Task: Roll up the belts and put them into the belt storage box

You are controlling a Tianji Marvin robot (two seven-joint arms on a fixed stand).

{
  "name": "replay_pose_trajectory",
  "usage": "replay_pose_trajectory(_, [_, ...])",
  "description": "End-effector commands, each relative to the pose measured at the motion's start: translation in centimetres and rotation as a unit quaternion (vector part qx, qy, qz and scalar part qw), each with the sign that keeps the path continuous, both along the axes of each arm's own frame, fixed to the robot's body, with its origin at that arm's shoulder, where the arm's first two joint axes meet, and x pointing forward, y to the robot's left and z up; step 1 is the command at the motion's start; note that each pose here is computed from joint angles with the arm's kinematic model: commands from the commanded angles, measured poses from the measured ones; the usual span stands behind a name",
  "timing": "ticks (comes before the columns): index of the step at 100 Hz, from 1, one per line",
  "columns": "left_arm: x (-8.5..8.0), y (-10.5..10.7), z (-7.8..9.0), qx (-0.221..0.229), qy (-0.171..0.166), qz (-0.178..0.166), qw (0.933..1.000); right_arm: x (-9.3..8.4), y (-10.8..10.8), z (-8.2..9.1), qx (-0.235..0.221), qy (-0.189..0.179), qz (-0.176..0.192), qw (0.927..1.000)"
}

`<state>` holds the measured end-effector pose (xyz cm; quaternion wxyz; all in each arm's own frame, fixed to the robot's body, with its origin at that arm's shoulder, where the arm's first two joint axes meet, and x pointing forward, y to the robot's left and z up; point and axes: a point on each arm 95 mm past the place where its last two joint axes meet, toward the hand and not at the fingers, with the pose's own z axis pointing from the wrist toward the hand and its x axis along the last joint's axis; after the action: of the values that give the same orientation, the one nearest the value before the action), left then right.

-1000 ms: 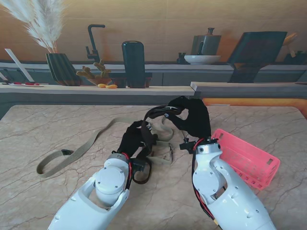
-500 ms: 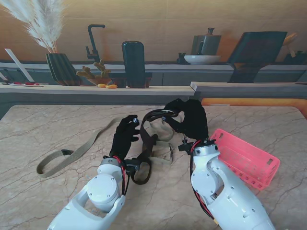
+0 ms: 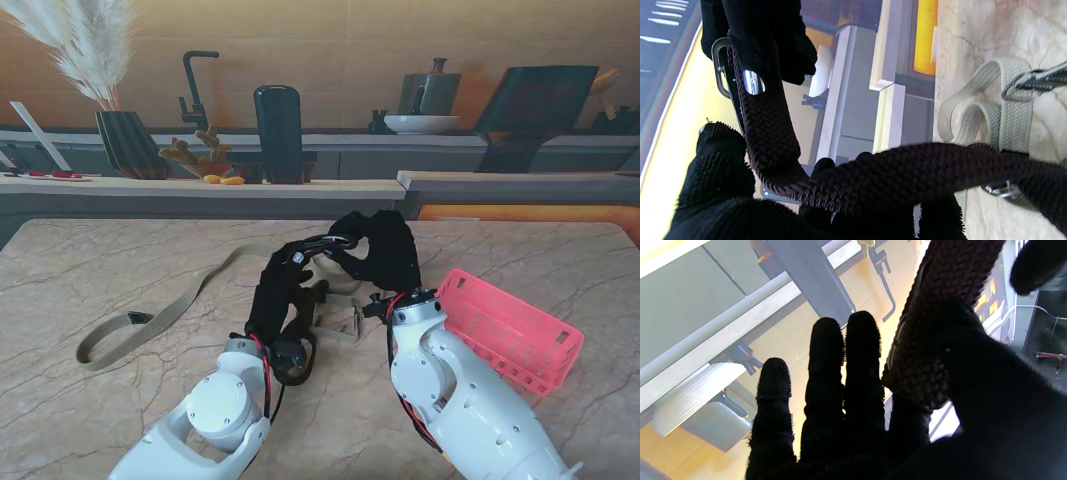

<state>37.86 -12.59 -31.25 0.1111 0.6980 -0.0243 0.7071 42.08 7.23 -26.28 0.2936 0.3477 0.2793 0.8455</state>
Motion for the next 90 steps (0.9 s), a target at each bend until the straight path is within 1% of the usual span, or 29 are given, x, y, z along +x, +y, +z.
replay_pose_trajectory(1, [-0.5,-0.8,-0.1,-0.008,0.011,-0.009,0.9999,0.1,0.7,0.0,0.002,0.004,0.008,1.0000])
replay_pose_trajectory(18, [-0.6,-1.3,-0.3,-0.023,0.026,-0.008,0.9994,0.4,1.5,-0.9,-0.003,0.021,0.022,0.9995])
replay_pose_trajectory(32, [-0.7,-1.7,-0.3,-0.040,0.030,0.001,0.9988,0.6,2.3,-1.7,-0.004,0.040,0.035,0.9986])
replay_pose_trajectory(55, [-0.6,-1.9,0.0,-0.064,0.020,0.019,0.9976,0.6,3.0,-3.5,-0.008,0.077,0.049,0.9958])
replay_pose_trajectory(69, [-0.6,-1.7,0.2,-0.068,0.009,0.028,0.9972,0.5,3.3,-4.4,-0.010,0.095,0.060,0.9936])
replay_pose_trajectory(90, [-0.4,-1.7,0.6,-0.065,0.002,0.038,0.9972,0.2,4.0,-5.6,-0.016,0.118,0.089,0.9889])
